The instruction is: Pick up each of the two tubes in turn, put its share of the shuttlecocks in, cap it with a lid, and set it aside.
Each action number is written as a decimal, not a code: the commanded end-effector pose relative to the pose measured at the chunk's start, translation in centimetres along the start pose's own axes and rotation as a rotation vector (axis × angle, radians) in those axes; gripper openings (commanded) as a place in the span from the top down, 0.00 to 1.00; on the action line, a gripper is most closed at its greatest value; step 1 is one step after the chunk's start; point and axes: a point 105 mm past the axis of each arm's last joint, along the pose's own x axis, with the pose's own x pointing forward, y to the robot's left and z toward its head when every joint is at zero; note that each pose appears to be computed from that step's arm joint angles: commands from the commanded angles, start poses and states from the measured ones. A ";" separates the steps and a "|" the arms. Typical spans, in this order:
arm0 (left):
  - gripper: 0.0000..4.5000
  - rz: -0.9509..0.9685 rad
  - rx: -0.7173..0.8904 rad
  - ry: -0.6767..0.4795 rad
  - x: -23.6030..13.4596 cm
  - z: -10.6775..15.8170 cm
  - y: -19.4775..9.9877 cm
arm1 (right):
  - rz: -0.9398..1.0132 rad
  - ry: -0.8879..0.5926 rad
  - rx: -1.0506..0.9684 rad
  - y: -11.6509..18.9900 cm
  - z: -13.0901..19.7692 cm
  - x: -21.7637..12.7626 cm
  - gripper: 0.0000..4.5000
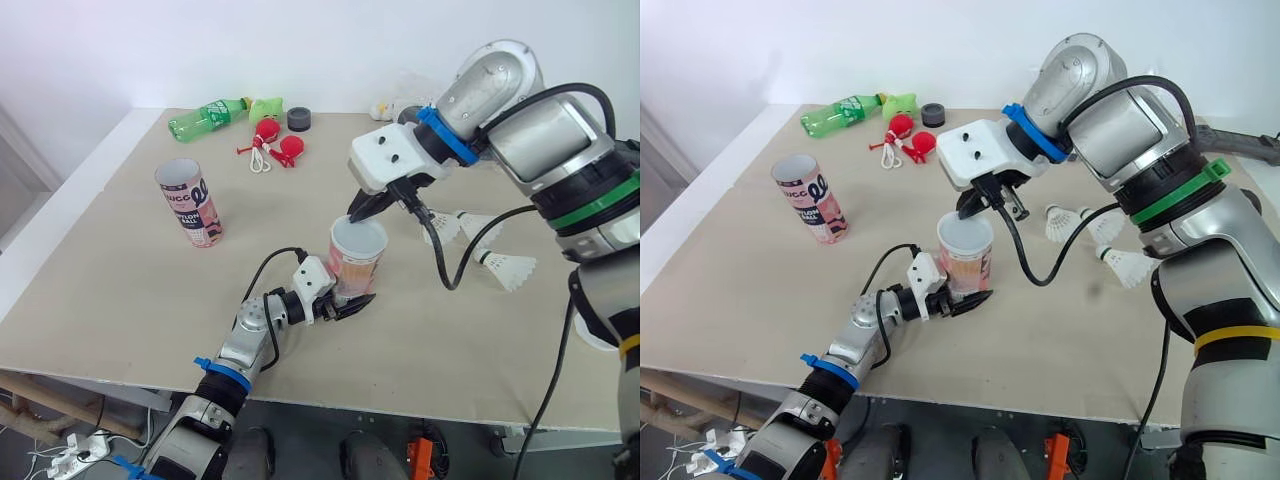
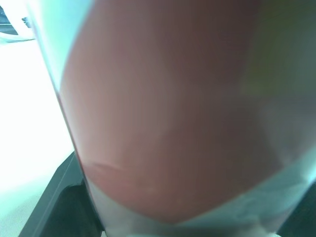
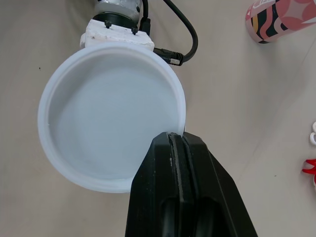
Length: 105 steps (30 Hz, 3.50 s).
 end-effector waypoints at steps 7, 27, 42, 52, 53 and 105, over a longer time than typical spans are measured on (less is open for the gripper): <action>0.30 0.013 -0.058 0.053 -0.7 -2.0 -0.3 | -0.011 0.002 -0.018 -0.2 0.2 -0.7 0.29; 0.30 0.015 -0.059 0.053 -0.7 -2.0 -0.2 | 0.001 -0.149 0.009 0.1 3.1 -2.1 0.99; 0.30 0.019 -0.064 0.047 -0.5 -1.9 -0.3 | 0.145 -0.086 0.070 2.8 0.8 2.4 0.99; 0.30 0.026 -0.067 0.045 -0.5 -2.0 -0.3 | 0.164 -0.010 0.056 3.5 -0.8 3.9 0.99; 0.30 0.026 -0.067 0.045 -0.5 -2.0 -0.3 | 0.169 0.001 0.051 3.7 -1.0 4.0 0.99; 0.10 -0.122 -0.080 0.054 2.0 -0.6 -0.1 | -0.961 -0.680 1.016 13.7 -3.7 1.0 0.00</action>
